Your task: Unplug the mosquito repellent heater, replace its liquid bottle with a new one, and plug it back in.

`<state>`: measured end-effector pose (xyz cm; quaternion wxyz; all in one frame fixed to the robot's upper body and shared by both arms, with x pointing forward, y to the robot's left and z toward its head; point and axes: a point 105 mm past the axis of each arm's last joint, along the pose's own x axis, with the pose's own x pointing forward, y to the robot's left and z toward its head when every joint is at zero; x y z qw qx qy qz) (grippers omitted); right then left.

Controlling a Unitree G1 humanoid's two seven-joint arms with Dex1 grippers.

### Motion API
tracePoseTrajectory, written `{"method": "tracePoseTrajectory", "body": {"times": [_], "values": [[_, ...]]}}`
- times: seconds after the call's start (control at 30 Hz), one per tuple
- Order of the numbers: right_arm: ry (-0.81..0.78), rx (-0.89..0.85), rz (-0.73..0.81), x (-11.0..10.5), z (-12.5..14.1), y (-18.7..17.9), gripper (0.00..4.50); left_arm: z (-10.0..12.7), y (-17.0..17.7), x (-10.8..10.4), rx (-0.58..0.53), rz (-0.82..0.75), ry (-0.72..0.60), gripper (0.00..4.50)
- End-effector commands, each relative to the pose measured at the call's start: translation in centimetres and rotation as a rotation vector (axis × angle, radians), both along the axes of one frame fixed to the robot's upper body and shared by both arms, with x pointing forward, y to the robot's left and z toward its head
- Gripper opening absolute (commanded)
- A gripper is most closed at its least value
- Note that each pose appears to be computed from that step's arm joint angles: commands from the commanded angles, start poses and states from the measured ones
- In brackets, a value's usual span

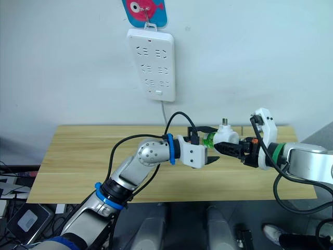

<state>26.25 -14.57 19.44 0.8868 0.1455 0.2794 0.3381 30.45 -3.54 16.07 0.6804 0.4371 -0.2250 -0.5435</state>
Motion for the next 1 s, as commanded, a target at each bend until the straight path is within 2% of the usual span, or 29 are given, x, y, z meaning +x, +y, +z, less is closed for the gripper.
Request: {"method": "tracePoseTrajectory", "body": {"times": [0.03, 0.07, 0.23, 0.47, 0.6, 0.73, 0.87, 1.0], "values": [[-0.047, 0.025, 0.028, -0.4, 1.2, 0.9, 3.06, 0.7, -0.5, -0.1, -0.007, 0.012, -0.037, 4.09], [-0.048, 0.026, 0.028, -0.4, 1.1, 1.0, 3.06, 0.7, -0.5, -0.1, -0.007, 0.02, -0.036, 3.91], [-0.049, 0.029, 0.028, -0.4, 1.1, 1.1, 3.06, 0.9, -0.6, -0.2, -0.017, 0.027, -0.046, 2.32], [-0.077, 0.048, 0.074, -0.4, 1.8, 2.2, 3.06, 0.5, -0.7, 0.3, 0.004, 0.042, -0.069, 2.26], [-0.127, 0.054, 0.091, -0.4, 2.8, 2.6, 4.41, 0.1, -0.2, 0.6, -0.008, 0.054, -0.069, 2.26], [-0.217, 0.022, 0.106, -0.4, 3.8, 2.8, 4.5, 0.1, 0.4, 0.9, -0.045, 0.077, -0.05, 2.26], [-0.387, -0.047, 0.063, 0.0, 5.4, 2.4, 4.5, 0.8, 0.9, 2.0, -0.198, 0.142, 0.081, 2.26], [-0.56, 0.012, -0.015, -0.4, 7.6, 2.9, 4.5, 1.1, 1.8, 3.0, -0.399, 0.19, 0.259, 2.26]]}}
